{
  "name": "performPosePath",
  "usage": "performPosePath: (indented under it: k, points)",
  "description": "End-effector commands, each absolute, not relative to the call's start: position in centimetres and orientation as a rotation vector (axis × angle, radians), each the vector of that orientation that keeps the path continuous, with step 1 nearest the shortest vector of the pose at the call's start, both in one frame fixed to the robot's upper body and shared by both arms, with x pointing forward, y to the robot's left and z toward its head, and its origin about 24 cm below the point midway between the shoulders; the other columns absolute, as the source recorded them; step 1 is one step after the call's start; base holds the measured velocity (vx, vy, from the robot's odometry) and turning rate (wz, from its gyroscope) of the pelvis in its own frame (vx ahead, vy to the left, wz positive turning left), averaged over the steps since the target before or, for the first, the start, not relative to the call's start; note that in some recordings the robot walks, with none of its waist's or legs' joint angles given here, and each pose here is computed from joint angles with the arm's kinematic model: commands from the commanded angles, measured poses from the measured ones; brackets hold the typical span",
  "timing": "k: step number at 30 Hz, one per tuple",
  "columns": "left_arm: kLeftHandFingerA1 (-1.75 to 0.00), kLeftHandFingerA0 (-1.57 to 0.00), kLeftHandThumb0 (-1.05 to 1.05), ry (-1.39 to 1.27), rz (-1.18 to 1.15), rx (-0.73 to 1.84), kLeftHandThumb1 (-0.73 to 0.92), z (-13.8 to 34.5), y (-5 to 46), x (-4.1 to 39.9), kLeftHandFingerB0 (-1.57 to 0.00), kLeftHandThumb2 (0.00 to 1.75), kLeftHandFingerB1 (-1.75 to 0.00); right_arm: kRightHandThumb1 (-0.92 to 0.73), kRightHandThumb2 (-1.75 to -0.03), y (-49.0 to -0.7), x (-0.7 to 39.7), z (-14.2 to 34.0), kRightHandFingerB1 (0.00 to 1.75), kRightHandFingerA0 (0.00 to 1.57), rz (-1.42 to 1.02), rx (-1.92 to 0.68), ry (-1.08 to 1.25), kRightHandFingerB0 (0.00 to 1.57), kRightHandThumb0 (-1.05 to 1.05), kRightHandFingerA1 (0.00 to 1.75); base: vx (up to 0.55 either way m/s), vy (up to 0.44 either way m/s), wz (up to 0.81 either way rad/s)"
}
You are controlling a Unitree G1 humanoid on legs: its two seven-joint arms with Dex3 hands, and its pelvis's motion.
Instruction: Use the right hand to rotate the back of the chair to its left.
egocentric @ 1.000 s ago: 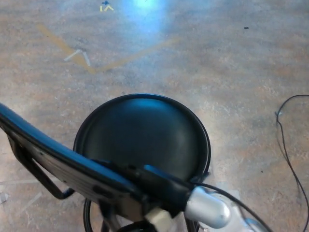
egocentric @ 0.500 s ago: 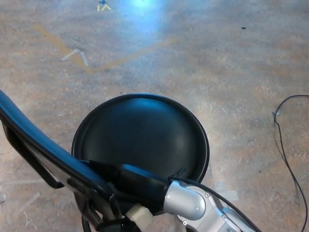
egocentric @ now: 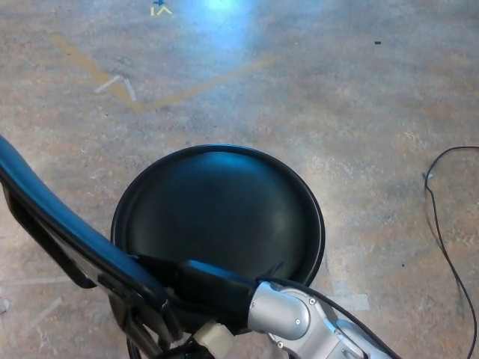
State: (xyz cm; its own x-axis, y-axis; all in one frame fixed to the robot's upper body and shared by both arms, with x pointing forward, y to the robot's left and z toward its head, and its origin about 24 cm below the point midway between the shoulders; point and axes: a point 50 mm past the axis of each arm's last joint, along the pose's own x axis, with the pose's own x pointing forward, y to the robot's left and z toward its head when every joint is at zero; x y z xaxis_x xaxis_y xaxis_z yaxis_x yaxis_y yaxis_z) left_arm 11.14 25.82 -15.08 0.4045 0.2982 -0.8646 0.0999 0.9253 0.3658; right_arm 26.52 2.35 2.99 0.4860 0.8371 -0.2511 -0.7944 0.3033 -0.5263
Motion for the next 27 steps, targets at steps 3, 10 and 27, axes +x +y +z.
performPosePath:
  k: [3, 10, 27]
  points:
    - [-0.51, -0.63, -0.49, 1.175, 0.111, 0.410, 0.72, -15.1, 25.9, 10.9, -0.61, 0.61, -0.46, -0.63, -0.63, 0.7, 27.1, 2.7, 0.00, 0.00, 1.031, -0.652, -0.073, 0.00, -0.98, 0.00, 0.00, 0.000, 0.00]
    - [-0.50, -0.65, -0.47, 1.183, 0.100, 0.440, 0.72, -15.1, 25.9, 11.0, -0.61, 0.61, -0.45, -0.64, -0.62, -4.8, 27.4, 3.3, 0.00, 0.00, 0.888, -0.618, -0.100, 0.00, -1.00, 0.00, 0.00, 0.000, 0.00]
    - [-0.49, -0.63, -0.48, 1.194, 0.092, 0.448, 0.72, -15.2, 25.8, 11.0, -0.62, 0.62, -0.45, -0.83, -1.10, -19.4, 24.1, 1.7, 0.00, 0.00, 0.242, -0.606, 0.019, 0.00, -1.00, 0.09, 0.00, 0.000, 0.00]
